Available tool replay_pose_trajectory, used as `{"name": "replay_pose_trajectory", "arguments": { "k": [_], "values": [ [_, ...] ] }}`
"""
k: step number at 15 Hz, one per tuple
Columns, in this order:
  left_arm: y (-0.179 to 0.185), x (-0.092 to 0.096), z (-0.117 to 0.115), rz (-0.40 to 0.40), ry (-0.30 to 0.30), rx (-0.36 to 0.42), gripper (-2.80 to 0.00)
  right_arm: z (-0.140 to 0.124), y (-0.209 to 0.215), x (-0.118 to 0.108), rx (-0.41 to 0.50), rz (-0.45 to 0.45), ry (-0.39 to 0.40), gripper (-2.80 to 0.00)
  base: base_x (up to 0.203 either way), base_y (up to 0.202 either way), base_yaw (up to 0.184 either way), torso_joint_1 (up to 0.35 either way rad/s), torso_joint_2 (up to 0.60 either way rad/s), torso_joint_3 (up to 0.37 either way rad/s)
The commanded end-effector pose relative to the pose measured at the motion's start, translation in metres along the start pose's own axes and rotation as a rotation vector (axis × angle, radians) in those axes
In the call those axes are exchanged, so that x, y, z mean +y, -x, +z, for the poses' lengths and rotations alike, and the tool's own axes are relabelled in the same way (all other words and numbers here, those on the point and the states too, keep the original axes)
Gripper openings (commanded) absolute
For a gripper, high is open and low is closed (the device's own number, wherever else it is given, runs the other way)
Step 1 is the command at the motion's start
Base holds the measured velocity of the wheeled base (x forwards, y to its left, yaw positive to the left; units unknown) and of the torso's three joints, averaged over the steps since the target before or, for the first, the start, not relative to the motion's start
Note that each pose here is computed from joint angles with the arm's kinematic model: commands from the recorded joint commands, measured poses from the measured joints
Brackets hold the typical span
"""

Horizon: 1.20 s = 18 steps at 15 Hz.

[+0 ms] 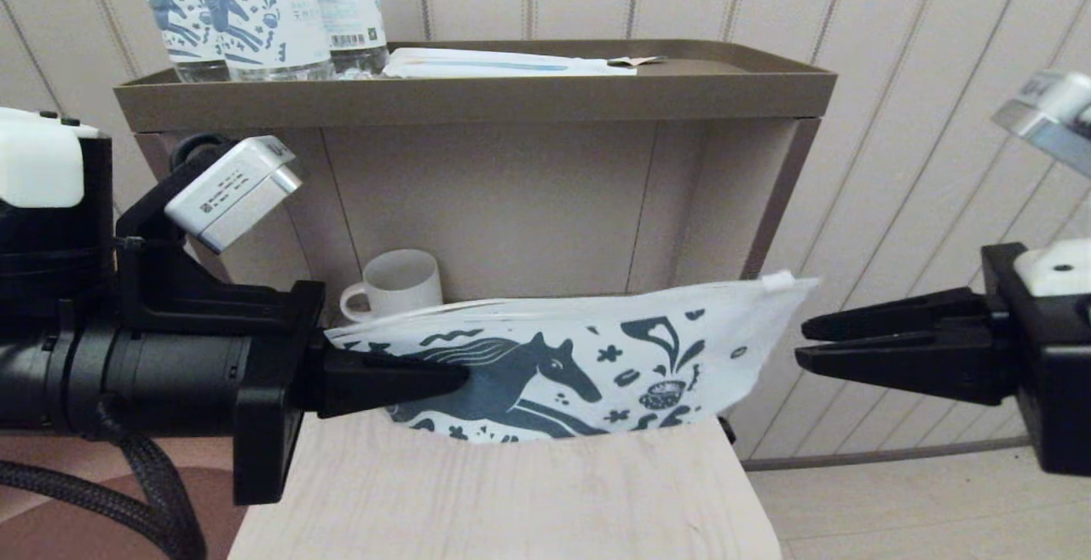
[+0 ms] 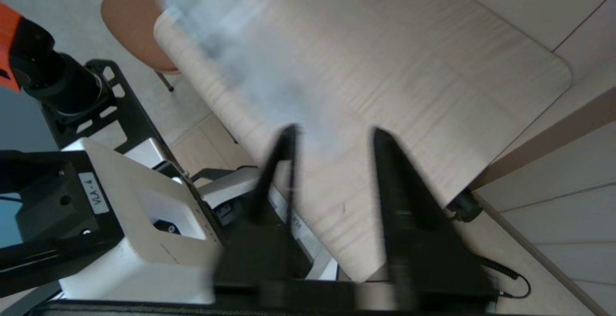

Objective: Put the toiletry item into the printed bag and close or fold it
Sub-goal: Hand it to the other hand

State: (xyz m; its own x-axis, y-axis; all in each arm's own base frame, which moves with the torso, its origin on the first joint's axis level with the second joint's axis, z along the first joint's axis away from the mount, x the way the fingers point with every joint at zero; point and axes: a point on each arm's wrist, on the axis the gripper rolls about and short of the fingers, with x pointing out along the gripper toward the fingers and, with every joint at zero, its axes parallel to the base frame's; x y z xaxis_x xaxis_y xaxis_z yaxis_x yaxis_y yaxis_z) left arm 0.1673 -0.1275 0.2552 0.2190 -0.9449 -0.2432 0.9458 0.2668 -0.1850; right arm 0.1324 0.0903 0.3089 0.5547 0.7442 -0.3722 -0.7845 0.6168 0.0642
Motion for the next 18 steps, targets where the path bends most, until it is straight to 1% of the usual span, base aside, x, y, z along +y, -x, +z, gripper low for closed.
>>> {"name": "replay_pose_trajectory", "arguments": {
  "k": [1,4,6,7,10,11,13,14,15,18],
  "values": [
    [0.002,-0.002,0.002,-0.023,0.014,0.014,-2.80,0.003,0.002,0.001,0.006,0.005,-0.002,0.00,0.000,0.000,0.000,0.000,0.00,0.000],
    [0.003,-0.002,0.002,-0.029,0.019,0.022,-2.80,0.004,-0.003,-0.001,0.040,0.017,-0.016,0.00,0.000,0.000,0.000,0.000,0.00,0.000],
    [0.002,-0.001,0.001,-0.042,0.026,0.027,-2.80,0.003,-0.014,-0.002,0.061,0.083,-0.026,0.00,0.000,0.000,0.000,0.000,0.00,0.000],
    [0.000,0.000,0.000,-0.064,0.031,0.031,-2.80,0.003,-0.014,-0.001,0.060,0.121,-0.026,0.00,0.000,0.000,0.000,0.000,0.00,0.000],
    [-0.001,0.001,-0.001,-0.118,0.047,0.036,-2.80,0.002,-0.016,0.000,0.057,0.175,-0.024,0.00,0.000,0.000,0.000,0.000,0.00,0.000],
    [-0.002,0.003,-0.003,-0.147,0.060,0.039,-2.80,0.002,-0.017,0.000,0.056,0.203,-0.023,0.00,0.000,0.000,0.000,0.000,0.00,0.000],
    [-0.001,0.005,-0.004,-0.239,0.092,0.034,-2.80,-0.001,-0.018,0.001,0.059,0.258,-0.024,0.00,0.000,0.000,0.000,0.000,0.00,0.000],
    [-0.001,0.006,-0.004,-0.256,0.111,0.034,-2.80,-0.003,-0.020,0.001,0.057,0.280,-0.012,0.00,0.000,0.000,0.000,0.000,0.00,0.000],
    [-0.002,0.007,-0.004,-0.256,0.114,0.036,-2.80,-0.003,-0.022,0.000,0.053,0.286,-0.003,0.00,0.000,0.000,0.000,0.000,0.00,0.000],
    [-0.005,0.015,-0.008,-0.243,0.137,0.045,-2.80,-0.004,-0.024,0.000,0.004,0.292,0.030,0.00,0.000,0.000,0.000,0.000,0.00,0.000]
  ]
}}
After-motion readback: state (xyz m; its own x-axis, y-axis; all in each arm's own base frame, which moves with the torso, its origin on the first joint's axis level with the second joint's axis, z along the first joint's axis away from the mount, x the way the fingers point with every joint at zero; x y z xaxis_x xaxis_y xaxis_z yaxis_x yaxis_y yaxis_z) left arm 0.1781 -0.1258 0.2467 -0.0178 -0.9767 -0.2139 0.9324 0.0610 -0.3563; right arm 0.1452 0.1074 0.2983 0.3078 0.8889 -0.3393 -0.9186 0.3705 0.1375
